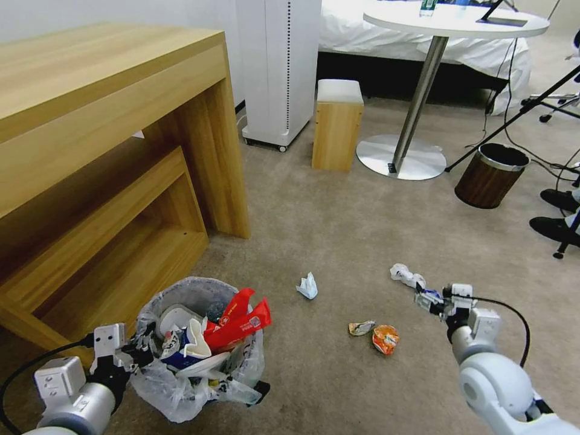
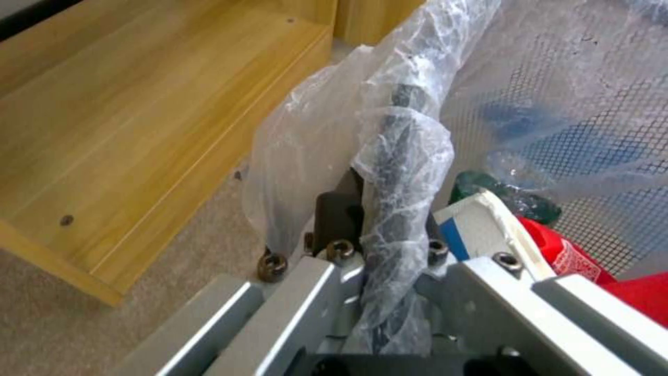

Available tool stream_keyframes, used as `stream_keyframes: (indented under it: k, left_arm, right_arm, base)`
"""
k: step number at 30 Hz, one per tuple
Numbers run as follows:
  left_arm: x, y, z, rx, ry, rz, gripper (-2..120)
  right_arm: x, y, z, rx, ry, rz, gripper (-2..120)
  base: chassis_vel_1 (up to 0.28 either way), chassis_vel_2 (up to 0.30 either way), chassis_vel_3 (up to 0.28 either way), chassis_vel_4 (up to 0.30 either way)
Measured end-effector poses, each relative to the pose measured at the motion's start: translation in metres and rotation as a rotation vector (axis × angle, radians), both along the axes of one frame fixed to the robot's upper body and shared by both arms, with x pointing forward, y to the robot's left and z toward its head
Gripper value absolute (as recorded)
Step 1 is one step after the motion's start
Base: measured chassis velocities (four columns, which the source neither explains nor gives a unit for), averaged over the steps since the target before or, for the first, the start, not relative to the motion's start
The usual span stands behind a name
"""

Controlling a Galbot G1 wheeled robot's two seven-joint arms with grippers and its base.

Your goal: Pick up the trash bin and place the garbage on the floor into it.

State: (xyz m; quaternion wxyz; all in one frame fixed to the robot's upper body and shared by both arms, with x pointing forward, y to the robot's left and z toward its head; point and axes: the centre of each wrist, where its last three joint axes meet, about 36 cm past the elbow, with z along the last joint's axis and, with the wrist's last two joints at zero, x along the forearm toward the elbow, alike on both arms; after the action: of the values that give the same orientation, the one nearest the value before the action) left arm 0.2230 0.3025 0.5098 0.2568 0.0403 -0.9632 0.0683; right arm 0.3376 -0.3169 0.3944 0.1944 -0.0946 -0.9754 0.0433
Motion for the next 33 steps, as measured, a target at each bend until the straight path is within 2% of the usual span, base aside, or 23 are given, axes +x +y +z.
stream_keyframes:
  k: [5,11,14,22,27,33]
  left_arm:
    - [-0.001,0.002,0.001,-0.007,-0.015,0.027,0]
    - [0.001,0.003,-0.003,-0.008,-0.025,0.035,0]
    - [0.002,0.000,-0.004,-0.026,-0.031,0.035,0]
    - [-0.001,-0.007,-0.017,-0.041,-0.011,0.054,0]
    - [0.005,-0.009,-0.015,-0.053,-0.019,0.046,0]
    - [0.001,-0.015,-0.013,-0.065,-0.021,0.042,0]
  right_arm:
    - [-0.008,0.019,-0.011,-0.002,0.057,-0.056,100]
    - [-0.015,0.022,-0.017,0.017,0.072,-0.080,100]
    - [-0.020,0.020,-0.023,0.030,0.051,-0.077,100]
    - [-0.038,0.012,-0.036,-0.024,0.004,-0.109,100]
    - [-0.047,0.007,-0.034,-0.046,-0.026,-0.117,100]
    - [-0.051,-0.001,-0.026,-0.051,-0.069,-0.099,100]
  base:
    - [0.000,0.000,0.000,0.000]
    - [0.000,0.000,0.000,0.000]
    - [0.000,0.000,0.000,0.000]
    - [0.000,0.000,0.000,0.000]
    - [0.000,0.000,0.000,0.000]
    - [0.000,0.000,0.000,0.000]
